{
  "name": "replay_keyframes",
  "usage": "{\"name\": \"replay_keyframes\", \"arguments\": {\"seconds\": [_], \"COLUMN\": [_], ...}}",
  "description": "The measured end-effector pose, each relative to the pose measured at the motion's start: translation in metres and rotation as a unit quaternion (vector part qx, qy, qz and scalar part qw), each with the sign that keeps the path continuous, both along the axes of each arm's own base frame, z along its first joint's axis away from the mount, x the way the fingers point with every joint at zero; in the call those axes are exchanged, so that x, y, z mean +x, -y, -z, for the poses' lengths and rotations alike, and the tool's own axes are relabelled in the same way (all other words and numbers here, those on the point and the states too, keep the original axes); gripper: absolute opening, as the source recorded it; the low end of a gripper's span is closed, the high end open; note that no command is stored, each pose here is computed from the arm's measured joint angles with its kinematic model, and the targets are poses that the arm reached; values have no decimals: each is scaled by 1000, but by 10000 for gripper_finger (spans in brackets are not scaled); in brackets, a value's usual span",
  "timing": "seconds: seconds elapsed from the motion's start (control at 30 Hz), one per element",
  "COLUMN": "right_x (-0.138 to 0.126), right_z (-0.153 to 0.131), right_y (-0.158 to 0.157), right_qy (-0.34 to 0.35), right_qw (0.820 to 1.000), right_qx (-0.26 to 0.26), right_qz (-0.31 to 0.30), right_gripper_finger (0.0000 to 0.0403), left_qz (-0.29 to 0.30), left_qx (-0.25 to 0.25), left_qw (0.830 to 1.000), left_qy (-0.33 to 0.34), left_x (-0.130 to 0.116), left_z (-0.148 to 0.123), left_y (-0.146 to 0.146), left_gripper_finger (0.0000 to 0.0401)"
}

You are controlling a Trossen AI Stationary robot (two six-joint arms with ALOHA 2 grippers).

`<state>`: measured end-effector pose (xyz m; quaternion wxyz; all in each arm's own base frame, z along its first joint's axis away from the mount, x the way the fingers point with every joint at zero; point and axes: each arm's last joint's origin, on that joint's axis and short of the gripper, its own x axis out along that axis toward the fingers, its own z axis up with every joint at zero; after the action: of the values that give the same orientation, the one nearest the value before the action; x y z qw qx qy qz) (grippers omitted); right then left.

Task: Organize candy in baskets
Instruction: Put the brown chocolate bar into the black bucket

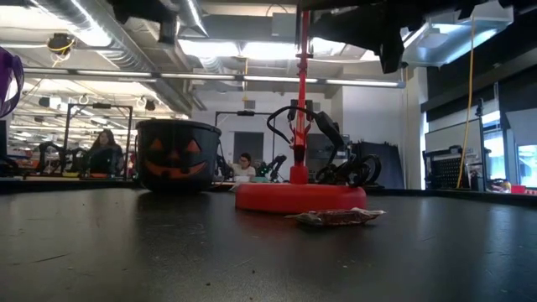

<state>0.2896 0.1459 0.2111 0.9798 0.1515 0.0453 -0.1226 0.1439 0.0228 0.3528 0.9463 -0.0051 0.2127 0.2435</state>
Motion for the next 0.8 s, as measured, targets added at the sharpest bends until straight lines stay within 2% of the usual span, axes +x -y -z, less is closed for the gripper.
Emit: {"name": "replay_keyframes", "arguments": {"seconds": [0.13,0.27,0.4,0.63,0.8], "right_x": [0,0,0,0,0], "right_z": [0,1,1,1,2], "right_y": [0,0,0,0,0], "right_qy": [-1,-1,-2,-4,-7], "right_qw": [1000,1000,1000,1000,1000], "right_qx": [0,0,0,-1,-2], "right_qz": [1,0,-1,-1,-1], "right_gripper_finger": [156,156,156,156,156], "left_qz": [-47,-89,-128,-131,-142], "left_qx": [17,27,7,-49,-64], "left_qw": [998,990,979,967,961], "left_qy": [-35,-103,-156,-215,-227], "left_x": [4,12,22,37,46], "left_z": [-6,6,21,48,61], "left_y": [-17,-39,-64,-102,-119], "left_gripper_finger": [16,16,16,16,16]}}
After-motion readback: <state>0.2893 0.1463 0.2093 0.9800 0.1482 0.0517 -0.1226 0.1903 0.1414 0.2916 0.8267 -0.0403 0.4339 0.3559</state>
